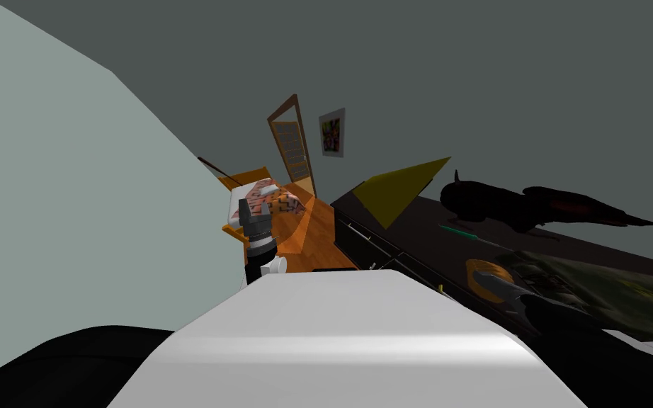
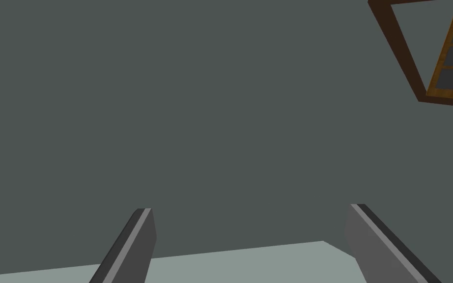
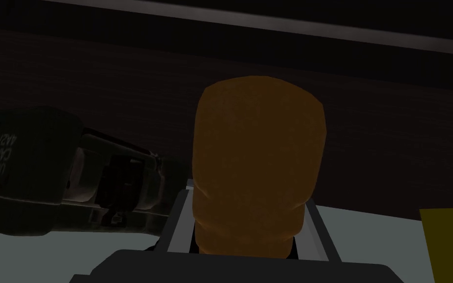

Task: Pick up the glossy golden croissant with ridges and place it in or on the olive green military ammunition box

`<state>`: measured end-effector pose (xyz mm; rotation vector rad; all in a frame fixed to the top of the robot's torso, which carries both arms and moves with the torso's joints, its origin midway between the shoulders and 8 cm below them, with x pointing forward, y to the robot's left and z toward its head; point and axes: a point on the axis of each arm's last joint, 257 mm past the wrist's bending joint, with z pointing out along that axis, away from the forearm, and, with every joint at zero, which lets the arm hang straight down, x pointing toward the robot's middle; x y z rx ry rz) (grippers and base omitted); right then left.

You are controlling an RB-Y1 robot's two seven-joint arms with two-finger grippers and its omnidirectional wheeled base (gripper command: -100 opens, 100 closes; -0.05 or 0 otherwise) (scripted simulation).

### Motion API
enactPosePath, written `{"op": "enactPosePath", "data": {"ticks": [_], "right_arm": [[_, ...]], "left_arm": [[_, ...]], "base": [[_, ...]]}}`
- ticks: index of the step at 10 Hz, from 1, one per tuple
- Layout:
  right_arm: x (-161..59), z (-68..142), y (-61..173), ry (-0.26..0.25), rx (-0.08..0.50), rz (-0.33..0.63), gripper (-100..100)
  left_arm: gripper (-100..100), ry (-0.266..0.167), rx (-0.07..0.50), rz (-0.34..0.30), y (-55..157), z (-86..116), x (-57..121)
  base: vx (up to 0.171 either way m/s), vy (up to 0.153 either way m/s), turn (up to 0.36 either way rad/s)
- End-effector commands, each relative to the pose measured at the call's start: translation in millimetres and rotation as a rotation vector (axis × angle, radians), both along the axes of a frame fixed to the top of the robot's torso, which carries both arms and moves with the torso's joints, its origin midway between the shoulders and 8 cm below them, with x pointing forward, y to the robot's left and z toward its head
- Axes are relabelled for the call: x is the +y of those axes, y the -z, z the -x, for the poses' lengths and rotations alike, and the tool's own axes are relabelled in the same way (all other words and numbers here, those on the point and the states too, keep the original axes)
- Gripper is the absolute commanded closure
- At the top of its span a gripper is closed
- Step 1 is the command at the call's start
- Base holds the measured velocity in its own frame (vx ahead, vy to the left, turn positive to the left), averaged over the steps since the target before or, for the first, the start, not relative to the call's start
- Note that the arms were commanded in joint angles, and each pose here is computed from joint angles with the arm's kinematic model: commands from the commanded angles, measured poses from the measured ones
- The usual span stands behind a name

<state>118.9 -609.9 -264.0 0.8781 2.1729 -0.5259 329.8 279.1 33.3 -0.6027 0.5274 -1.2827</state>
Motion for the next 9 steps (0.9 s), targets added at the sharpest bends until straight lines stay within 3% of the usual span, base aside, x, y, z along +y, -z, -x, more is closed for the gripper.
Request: {"op": "enactPosePath", "data": {"ticks": [1, 3, 4, 5, 9], "right_arm": [[7.5, -2.5, -4.1, -0.014, 0.004, -0.001, 100], [8.9, -2.9, -4.1, -0.017, 0.005, -0.001, 100], [9.2, -2.6, -4.0, -0.017, 0.006, -0.002, 0], [0.7, -21.3, -29.1, -0.049, -0.032, 0.052, 100], [-12.4, -62.7, -97.4, -0.16, -0.091, 0.213, 100]], "left_arm": [[0, 0.0, 0.0, 0.0, 0.0, 0.0, 0.0], [0, 0.0, 0.0, 0.0, 0.0, 0.0, 0.0], [0, 0.0, 0.0, 0.0, 0.0, 0.0, 0.0], [0, 0.0, 0.0, 0.0, 0.0, 0.0, 0.0], [0, 0.0, 0.0, 0.0, -0.1, -0.1, -0.1]], "base": [[0.029, -0.004, -0.165], [0.017, 0.004, -0.055], [0.0, 0.0, 0.0], [-0.044, 0.0, -0.032], [-0.106, 0.016, -0.002]]}}
